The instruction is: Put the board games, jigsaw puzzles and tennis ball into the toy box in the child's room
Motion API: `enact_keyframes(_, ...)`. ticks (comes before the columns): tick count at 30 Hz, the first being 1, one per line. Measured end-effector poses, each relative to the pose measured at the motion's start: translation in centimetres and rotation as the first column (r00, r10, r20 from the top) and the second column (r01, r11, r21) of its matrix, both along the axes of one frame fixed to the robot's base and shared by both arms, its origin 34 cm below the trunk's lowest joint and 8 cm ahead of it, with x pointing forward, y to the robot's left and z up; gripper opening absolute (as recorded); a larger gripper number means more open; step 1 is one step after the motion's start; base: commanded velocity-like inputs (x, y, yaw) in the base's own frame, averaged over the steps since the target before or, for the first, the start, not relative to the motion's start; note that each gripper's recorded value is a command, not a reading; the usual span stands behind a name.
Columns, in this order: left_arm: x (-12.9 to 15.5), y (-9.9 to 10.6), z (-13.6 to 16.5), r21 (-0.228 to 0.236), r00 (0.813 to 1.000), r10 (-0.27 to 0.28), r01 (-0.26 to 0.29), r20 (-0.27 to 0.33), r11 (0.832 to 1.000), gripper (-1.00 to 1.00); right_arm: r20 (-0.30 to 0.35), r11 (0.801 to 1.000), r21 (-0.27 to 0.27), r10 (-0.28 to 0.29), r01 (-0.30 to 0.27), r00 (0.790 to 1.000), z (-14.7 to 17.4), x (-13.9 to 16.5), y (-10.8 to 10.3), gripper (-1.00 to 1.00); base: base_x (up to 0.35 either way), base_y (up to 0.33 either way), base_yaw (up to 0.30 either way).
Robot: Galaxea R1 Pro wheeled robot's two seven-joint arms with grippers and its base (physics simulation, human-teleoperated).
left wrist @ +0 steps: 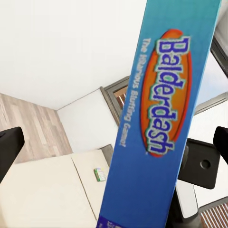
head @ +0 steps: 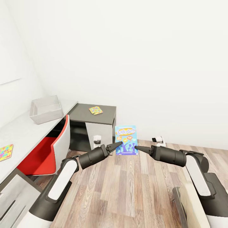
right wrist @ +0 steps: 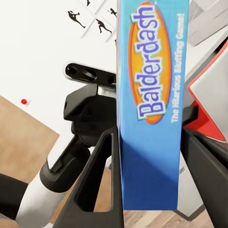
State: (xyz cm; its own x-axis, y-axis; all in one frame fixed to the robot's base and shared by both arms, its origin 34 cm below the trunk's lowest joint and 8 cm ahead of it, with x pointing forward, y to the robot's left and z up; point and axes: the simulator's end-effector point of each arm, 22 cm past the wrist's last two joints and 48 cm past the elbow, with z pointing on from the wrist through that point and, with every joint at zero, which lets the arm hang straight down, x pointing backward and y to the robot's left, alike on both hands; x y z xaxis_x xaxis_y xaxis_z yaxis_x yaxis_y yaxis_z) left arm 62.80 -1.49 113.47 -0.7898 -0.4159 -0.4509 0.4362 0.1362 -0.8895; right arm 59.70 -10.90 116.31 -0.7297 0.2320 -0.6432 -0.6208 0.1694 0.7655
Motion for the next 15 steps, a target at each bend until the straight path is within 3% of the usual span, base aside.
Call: enact_keyframes(15, 0.04, -0.82, 0.53, -0.012, 1.000, -0.007, 0.007, 0.003, 1.000, 1.00, 0.000, 1.000, 0.000, 0.000, 0.000, 1.000, 0.00, 0.00, 0.04, -1.00, 0.000, 0.000, 0.000)
